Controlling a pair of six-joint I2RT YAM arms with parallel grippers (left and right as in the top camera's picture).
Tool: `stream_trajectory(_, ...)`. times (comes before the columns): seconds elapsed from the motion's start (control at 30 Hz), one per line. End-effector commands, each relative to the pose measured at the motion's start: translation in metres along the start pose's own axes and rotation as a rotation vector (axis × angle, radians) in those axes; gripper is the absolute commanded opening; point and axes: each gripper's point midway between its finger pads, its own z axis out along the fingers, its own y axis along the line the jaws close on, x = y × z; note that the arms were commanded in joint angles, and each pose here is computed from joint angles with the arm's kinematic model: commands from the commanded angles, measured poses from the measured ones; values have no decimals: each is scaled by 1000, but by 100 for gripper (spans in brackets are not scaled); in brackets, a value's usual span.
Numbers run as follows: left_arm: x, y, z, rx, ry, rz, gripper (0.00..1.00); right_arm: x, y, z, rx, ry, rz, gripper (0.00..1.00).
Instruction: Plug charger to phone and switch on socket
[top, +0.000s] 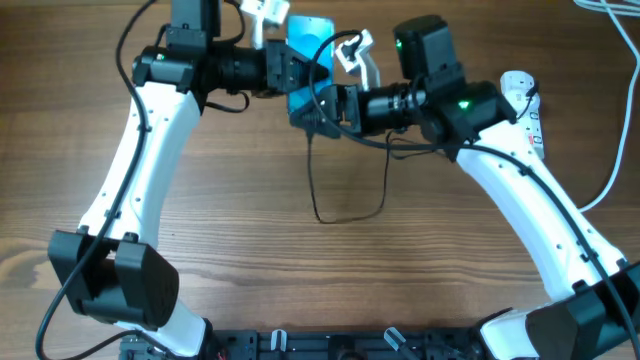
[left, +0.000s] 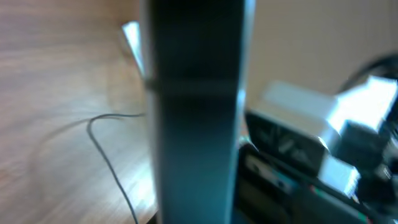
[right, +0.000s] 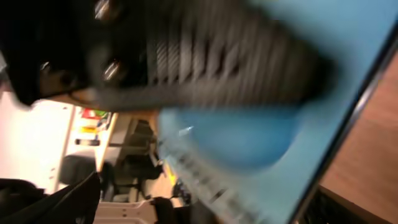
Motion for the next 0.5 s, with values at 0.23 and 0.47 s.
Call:
stream_trajectory(0.23, 13, -37, -2, 164, 60, 19, 4, -26, -3, -46, -123, -68, -105, 100)
stream_trajectory(0.47, 12, -42, -3, 195, 59, 50, 4, -21, 12, -52, -225, -40, -120, 92)
